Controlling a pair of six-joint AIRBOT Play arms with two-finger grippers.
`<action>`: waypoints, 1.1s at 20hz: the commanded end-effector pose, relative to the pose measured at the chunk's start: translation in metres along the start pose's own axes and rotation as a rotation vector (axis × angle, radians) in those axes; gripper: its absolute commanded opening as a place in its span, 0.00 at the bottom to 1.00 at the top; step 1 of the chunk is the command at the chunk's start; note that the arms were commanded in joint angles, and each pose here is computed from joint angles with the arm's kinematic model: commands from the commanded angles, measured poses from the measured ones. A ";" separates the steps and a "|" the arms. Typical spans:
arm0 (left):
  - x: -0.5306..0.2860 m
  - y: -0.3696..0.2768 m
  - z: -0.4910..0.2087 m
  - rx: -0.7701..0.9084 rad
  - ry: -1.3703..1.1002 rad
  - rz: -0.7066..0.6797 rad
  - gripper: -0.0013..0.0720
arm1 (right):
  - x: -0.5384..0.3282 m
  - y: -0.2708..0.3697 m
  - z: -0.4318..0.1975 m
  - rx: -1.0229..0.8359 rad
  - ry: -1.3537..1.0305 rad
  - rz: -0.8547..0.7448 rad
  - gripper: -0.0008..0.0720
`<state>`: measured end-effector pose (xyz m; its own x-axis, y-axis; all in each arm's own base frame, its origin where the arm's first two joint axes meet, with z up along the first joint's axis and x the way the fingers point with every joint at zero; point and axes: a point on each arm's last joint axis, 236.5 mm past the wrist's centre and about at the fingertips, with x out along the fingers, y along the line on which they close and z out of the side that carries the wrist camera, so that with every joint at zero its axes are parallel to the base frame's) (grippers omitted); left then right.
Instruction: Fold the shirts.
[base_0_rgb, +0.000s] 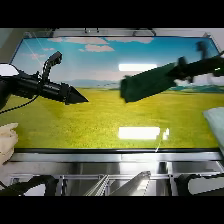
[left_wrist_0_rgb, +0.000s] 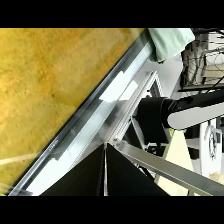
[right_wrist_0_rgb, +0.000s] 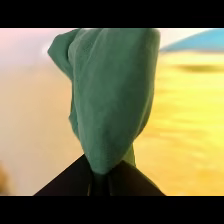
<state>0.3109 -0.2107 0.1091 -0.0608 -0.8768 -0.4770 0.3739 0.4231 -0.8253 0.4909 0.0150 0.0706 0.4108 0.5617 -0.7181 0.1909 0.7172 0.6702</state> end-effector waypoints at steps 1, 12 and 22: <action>0.000 -0.002 -0.005 0.019 0.020 -0.009 0.05 | -0.156 -0.095 0.010 0.416 -0.236 -0.408 0.04; 0.036 -0.031 -0.025 0.122 0.132 -0.055 0.05 | -0.325 -0.273 -0.229 1.005 0.015 -1.120 0.04; 0.037 -0.032 -0.026 0.123 0.135 -0.056 0.05 | -0.269 -0.316 -0.273 1.020 0.209 -1.108 0.45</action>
<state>0.2736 -0.2505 0.1102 -0.2038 -0.8574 -0.4727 0.4758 0.3352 -0.8132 0.0822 -0.2542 0.0116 -0.4385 0.0349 -0.8980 0.8725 0.2562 -0.4161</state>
